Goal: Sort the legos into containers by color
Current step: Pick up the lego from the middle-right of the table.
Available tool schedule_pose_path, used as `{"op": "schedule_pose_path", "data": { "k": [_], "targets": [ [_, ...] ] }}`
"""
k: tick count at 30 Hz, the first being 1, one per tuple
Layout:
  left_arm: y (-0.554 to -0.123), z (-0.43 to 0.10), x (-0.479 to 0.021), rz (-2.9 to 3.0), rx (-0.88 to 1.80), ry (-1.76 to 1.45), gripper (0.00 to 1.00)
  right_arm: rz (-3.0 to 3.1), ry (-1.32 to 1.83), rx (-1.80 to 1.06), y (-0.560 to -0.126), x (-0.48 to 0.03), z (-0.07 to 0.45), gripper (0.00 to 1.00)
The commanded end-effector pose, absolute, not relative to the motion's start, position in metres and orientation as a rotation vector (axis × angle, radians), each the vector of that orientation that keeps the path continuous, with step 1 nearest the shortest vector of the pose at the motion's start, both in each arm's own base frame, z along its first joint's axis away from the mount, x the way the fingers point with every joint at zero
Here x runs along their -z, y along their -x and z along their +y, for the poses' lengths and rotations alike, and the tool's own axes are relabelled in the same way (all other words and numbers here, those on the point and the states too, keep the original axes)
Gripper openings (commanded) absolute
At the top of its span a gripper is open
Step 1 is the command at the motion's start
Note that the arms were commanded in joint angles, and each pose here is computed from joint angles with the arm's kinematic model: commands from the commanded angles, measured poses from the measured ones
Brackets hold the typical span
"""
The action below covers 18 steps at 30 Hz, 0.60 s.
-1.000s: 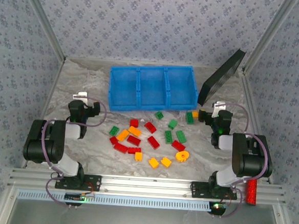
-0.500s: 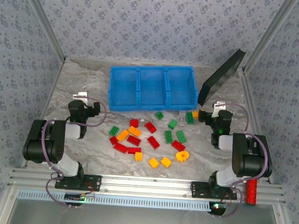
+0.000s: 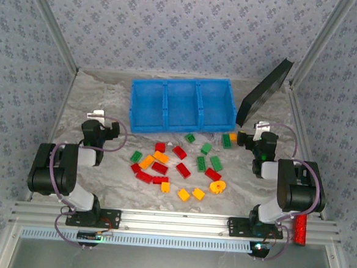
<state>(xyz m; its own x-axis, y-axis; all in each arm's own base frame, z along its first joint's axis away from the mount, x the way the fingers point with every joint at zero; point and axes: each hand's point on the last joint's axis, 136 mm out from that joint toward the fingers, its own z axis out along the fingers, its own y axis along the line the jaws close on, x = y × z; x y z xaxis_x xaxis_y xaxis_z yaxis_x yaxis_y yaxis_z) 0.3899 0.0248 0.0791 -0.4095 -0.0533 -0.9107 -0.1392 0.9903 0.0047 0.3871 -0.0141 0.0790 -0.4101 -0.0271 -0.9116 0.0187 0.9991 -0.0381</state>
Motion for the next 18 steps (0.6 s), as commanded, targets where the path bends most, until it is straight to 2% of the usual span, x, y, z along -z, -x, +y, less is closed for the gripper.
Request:
{"op": "schedule_pose_path", "data": {
  "k": [1,7,12,14,18],
  "targets": [
    [-0.396,0.021,-0.089,1.956,-0.079,0.115,0.99,1.981,-0.003,0.039,-0.392,-0.084,-0.014,1.0],
    [-0.396,0.021,-0.089,1.958,-0.078,0.116,0.99,1.976,-0.015,0.06,-0.393,-0.088,-0.016,1.0],
    [-0.4,0.018,-0.094,1.974,-0.062,0.099,0.99,2.08,0.011,0.11,-0.394,-0.119,-0.005,1.0],
    [-0.411,0.01,-0.111,2.102,-0.028,0.051,0.99,2.179,-0.079,0.1,-0.392,-0.133,-0.007,1.0],
    [-0.43,-0.001,-0.175,2.133,-0.016,0.059,0.99,2.298,-0.15,0.073,-0.384,-0.148,0.007,1.0]
  ]
}}
